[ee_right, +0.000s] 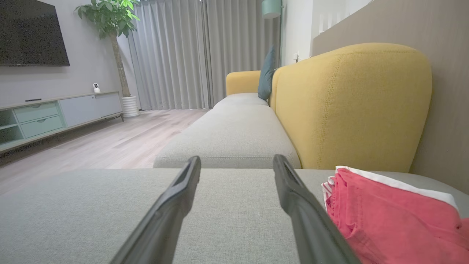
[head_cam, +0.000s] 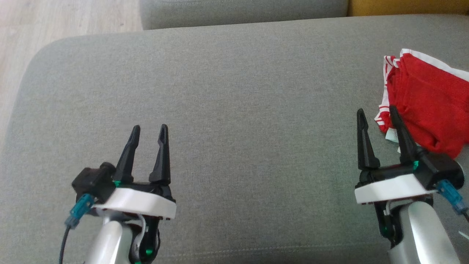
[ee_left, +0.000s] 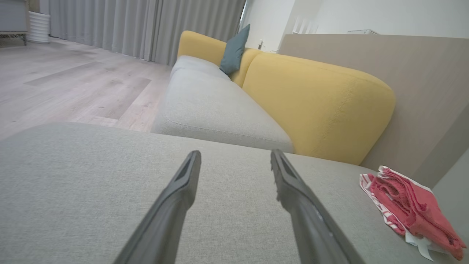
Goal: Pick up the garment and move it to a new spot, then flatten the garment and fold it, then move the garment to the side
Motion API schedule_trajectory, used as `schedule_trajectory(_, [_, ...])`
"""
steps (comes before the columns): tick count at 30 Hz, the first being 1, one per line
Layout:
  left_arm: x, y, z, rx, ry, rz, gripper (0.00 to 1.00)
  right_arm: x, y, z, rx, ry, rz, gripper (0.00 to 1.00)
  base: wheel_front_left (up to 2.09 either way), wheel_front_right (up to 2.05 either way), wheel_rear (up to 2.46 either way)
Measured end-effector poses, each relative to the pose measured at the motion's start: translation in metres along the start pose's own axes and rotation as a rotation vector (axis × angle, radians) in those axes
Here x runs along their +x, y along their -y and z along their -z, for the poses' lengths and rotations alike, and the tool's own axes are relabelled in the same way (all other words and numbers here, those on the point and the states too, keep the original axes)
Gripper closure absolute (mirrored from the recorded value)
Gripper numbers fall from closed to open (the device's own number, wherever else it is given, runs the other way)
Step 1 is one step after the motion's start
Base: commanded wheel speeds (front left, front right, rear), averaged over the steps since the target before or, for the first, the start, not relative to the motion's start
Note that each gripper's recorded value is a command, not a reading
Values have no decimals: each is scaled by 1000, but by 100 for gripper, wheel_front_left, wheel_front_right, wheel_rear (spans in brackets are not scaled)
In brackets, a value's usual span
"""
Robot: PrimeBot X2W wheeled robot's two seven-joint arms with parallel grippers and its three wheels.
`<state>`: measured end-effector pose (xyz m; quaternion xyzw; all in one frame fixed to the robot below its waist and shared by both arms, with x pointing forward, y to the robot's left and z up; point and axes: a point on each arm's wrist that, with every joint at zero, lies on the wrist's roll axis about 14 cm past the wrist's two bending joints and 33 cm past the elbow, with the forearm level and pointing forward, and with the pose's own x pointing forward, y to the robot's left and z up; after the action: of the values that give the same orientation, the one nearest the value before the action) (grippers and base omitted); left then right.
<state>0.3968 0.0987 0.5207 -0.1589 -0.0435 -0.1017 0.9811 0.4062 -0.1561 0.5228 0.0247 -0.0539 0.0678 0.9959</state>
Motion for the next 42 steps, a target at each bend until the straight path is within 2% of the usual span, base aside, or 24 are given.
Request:
schedule_trajectory(14, [0, 1, -23, -6, 70, 2, 0, -7, -2, 1, 33, 9, 3, 0, 0, 0, 0])
schedule_trajectory(25, [-4, -3, -18, -14, 57, -1, 0, -8, -2, 3, 39, 5, 4, 0, 0, 0, 0])
schedule_trajectory(42, [-6, -9, -35, -50, 111, -12, 0, -7, -4, 1, 50, 13, -1, 0, 0, 0, 0])
